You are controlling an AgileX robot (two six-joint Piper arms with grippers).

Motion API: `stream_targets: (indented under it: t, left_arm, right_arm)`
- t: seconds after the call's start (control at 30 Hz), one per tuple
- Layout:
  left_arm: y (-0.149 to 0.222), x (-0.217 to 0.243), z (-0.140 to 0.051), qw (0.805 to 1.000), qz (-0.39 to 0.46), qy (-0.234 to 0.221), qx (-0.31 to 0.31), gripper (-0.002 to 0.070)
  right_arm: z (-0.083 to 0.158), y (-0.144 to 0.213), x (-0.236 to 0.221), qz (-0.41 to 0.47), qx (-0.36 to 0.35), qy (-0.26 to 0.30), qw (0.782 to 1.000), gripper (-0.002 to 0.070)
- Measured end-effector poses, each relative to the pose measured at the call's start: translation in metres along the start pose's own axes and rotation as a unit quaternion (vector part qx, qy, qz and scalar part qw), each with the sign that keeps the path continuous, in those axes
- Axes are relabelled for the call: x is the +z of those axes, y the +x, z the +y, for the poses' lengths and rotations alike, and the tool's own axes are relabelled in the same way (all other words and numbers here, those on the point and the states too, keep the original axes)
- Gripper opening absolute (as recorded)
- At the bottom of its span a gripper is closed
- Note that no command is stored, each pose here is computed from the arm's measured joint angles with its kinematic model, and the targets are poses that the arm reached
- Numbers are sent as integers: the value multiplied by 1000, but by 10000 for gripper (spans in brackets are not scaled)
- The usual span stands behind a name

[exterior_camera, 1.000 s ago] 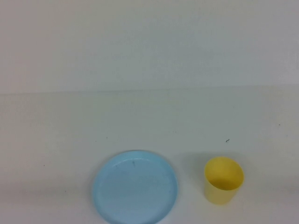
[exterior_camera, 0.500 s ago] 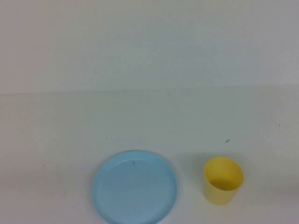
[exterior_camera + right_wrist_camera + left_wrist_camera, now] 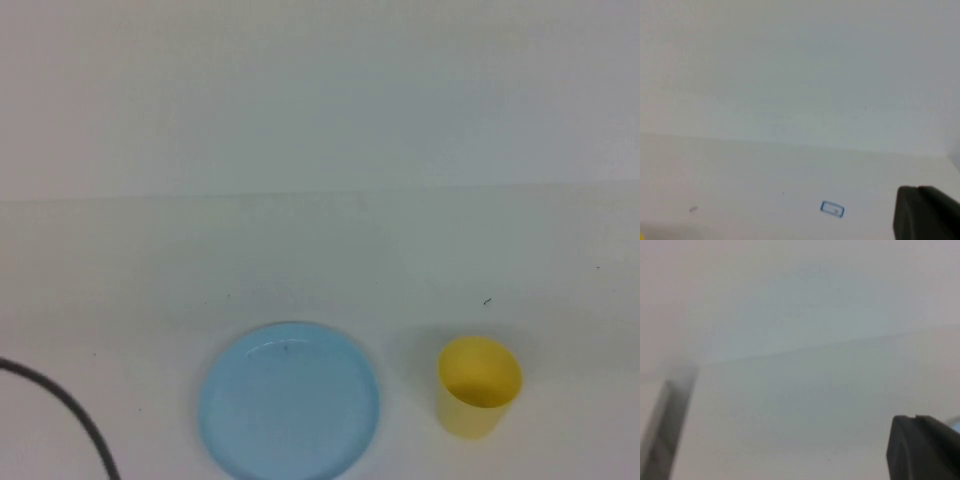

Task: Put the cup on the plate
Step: Pick up the plate from the table

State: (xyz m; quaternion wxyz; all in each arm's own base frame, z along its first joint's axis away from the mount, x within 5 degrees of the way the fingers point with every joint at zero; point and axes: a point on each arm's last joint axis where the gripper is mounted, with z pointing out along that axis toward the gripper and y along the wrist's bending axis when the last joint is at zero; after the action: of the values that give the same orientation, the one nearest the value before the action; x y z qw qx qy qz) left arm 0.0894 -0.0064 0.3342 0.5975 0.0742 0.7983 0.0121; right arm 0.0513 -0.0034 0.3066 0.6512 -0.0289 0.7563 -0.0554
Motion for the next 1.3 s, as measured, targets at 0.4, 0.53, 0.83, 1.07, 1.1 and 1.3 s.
stream_targets:
  t: [0.4, 0.53, 0.83, 1.07, 1.1, 1.3]
  left_arm:
    - [-21, 85, -55, 964, 168, 207, 12, 114]
    - [-20, 123, -77, 946, 222, 234, 11, 272]
    - [25, 215, -104, 903, 364, 226, 25, 370]
    - [64, 260, -117, 869, 440, 223, 33, 363]
    - [65, 262, -117, 868, 443, 221, 35, 357]
    - [63, 269, -116, 875, 436, 206, 43, 332]
  right_arm:
    - [3, -41, 29, 168, 33, -55, 984, 4]
    - [4, -42, 29, 163, 34, -58, 984, 4]
    - [7, -28, 23, 245, 34, -76, 966, 3]
    - [11, -20, 17, 295, 36, -97, 950, 3]
    - [12, -20, 17, 297, 39, -100, 949, 3]
    - [14, -20, 16, 301, 49, -111, 946, 3]
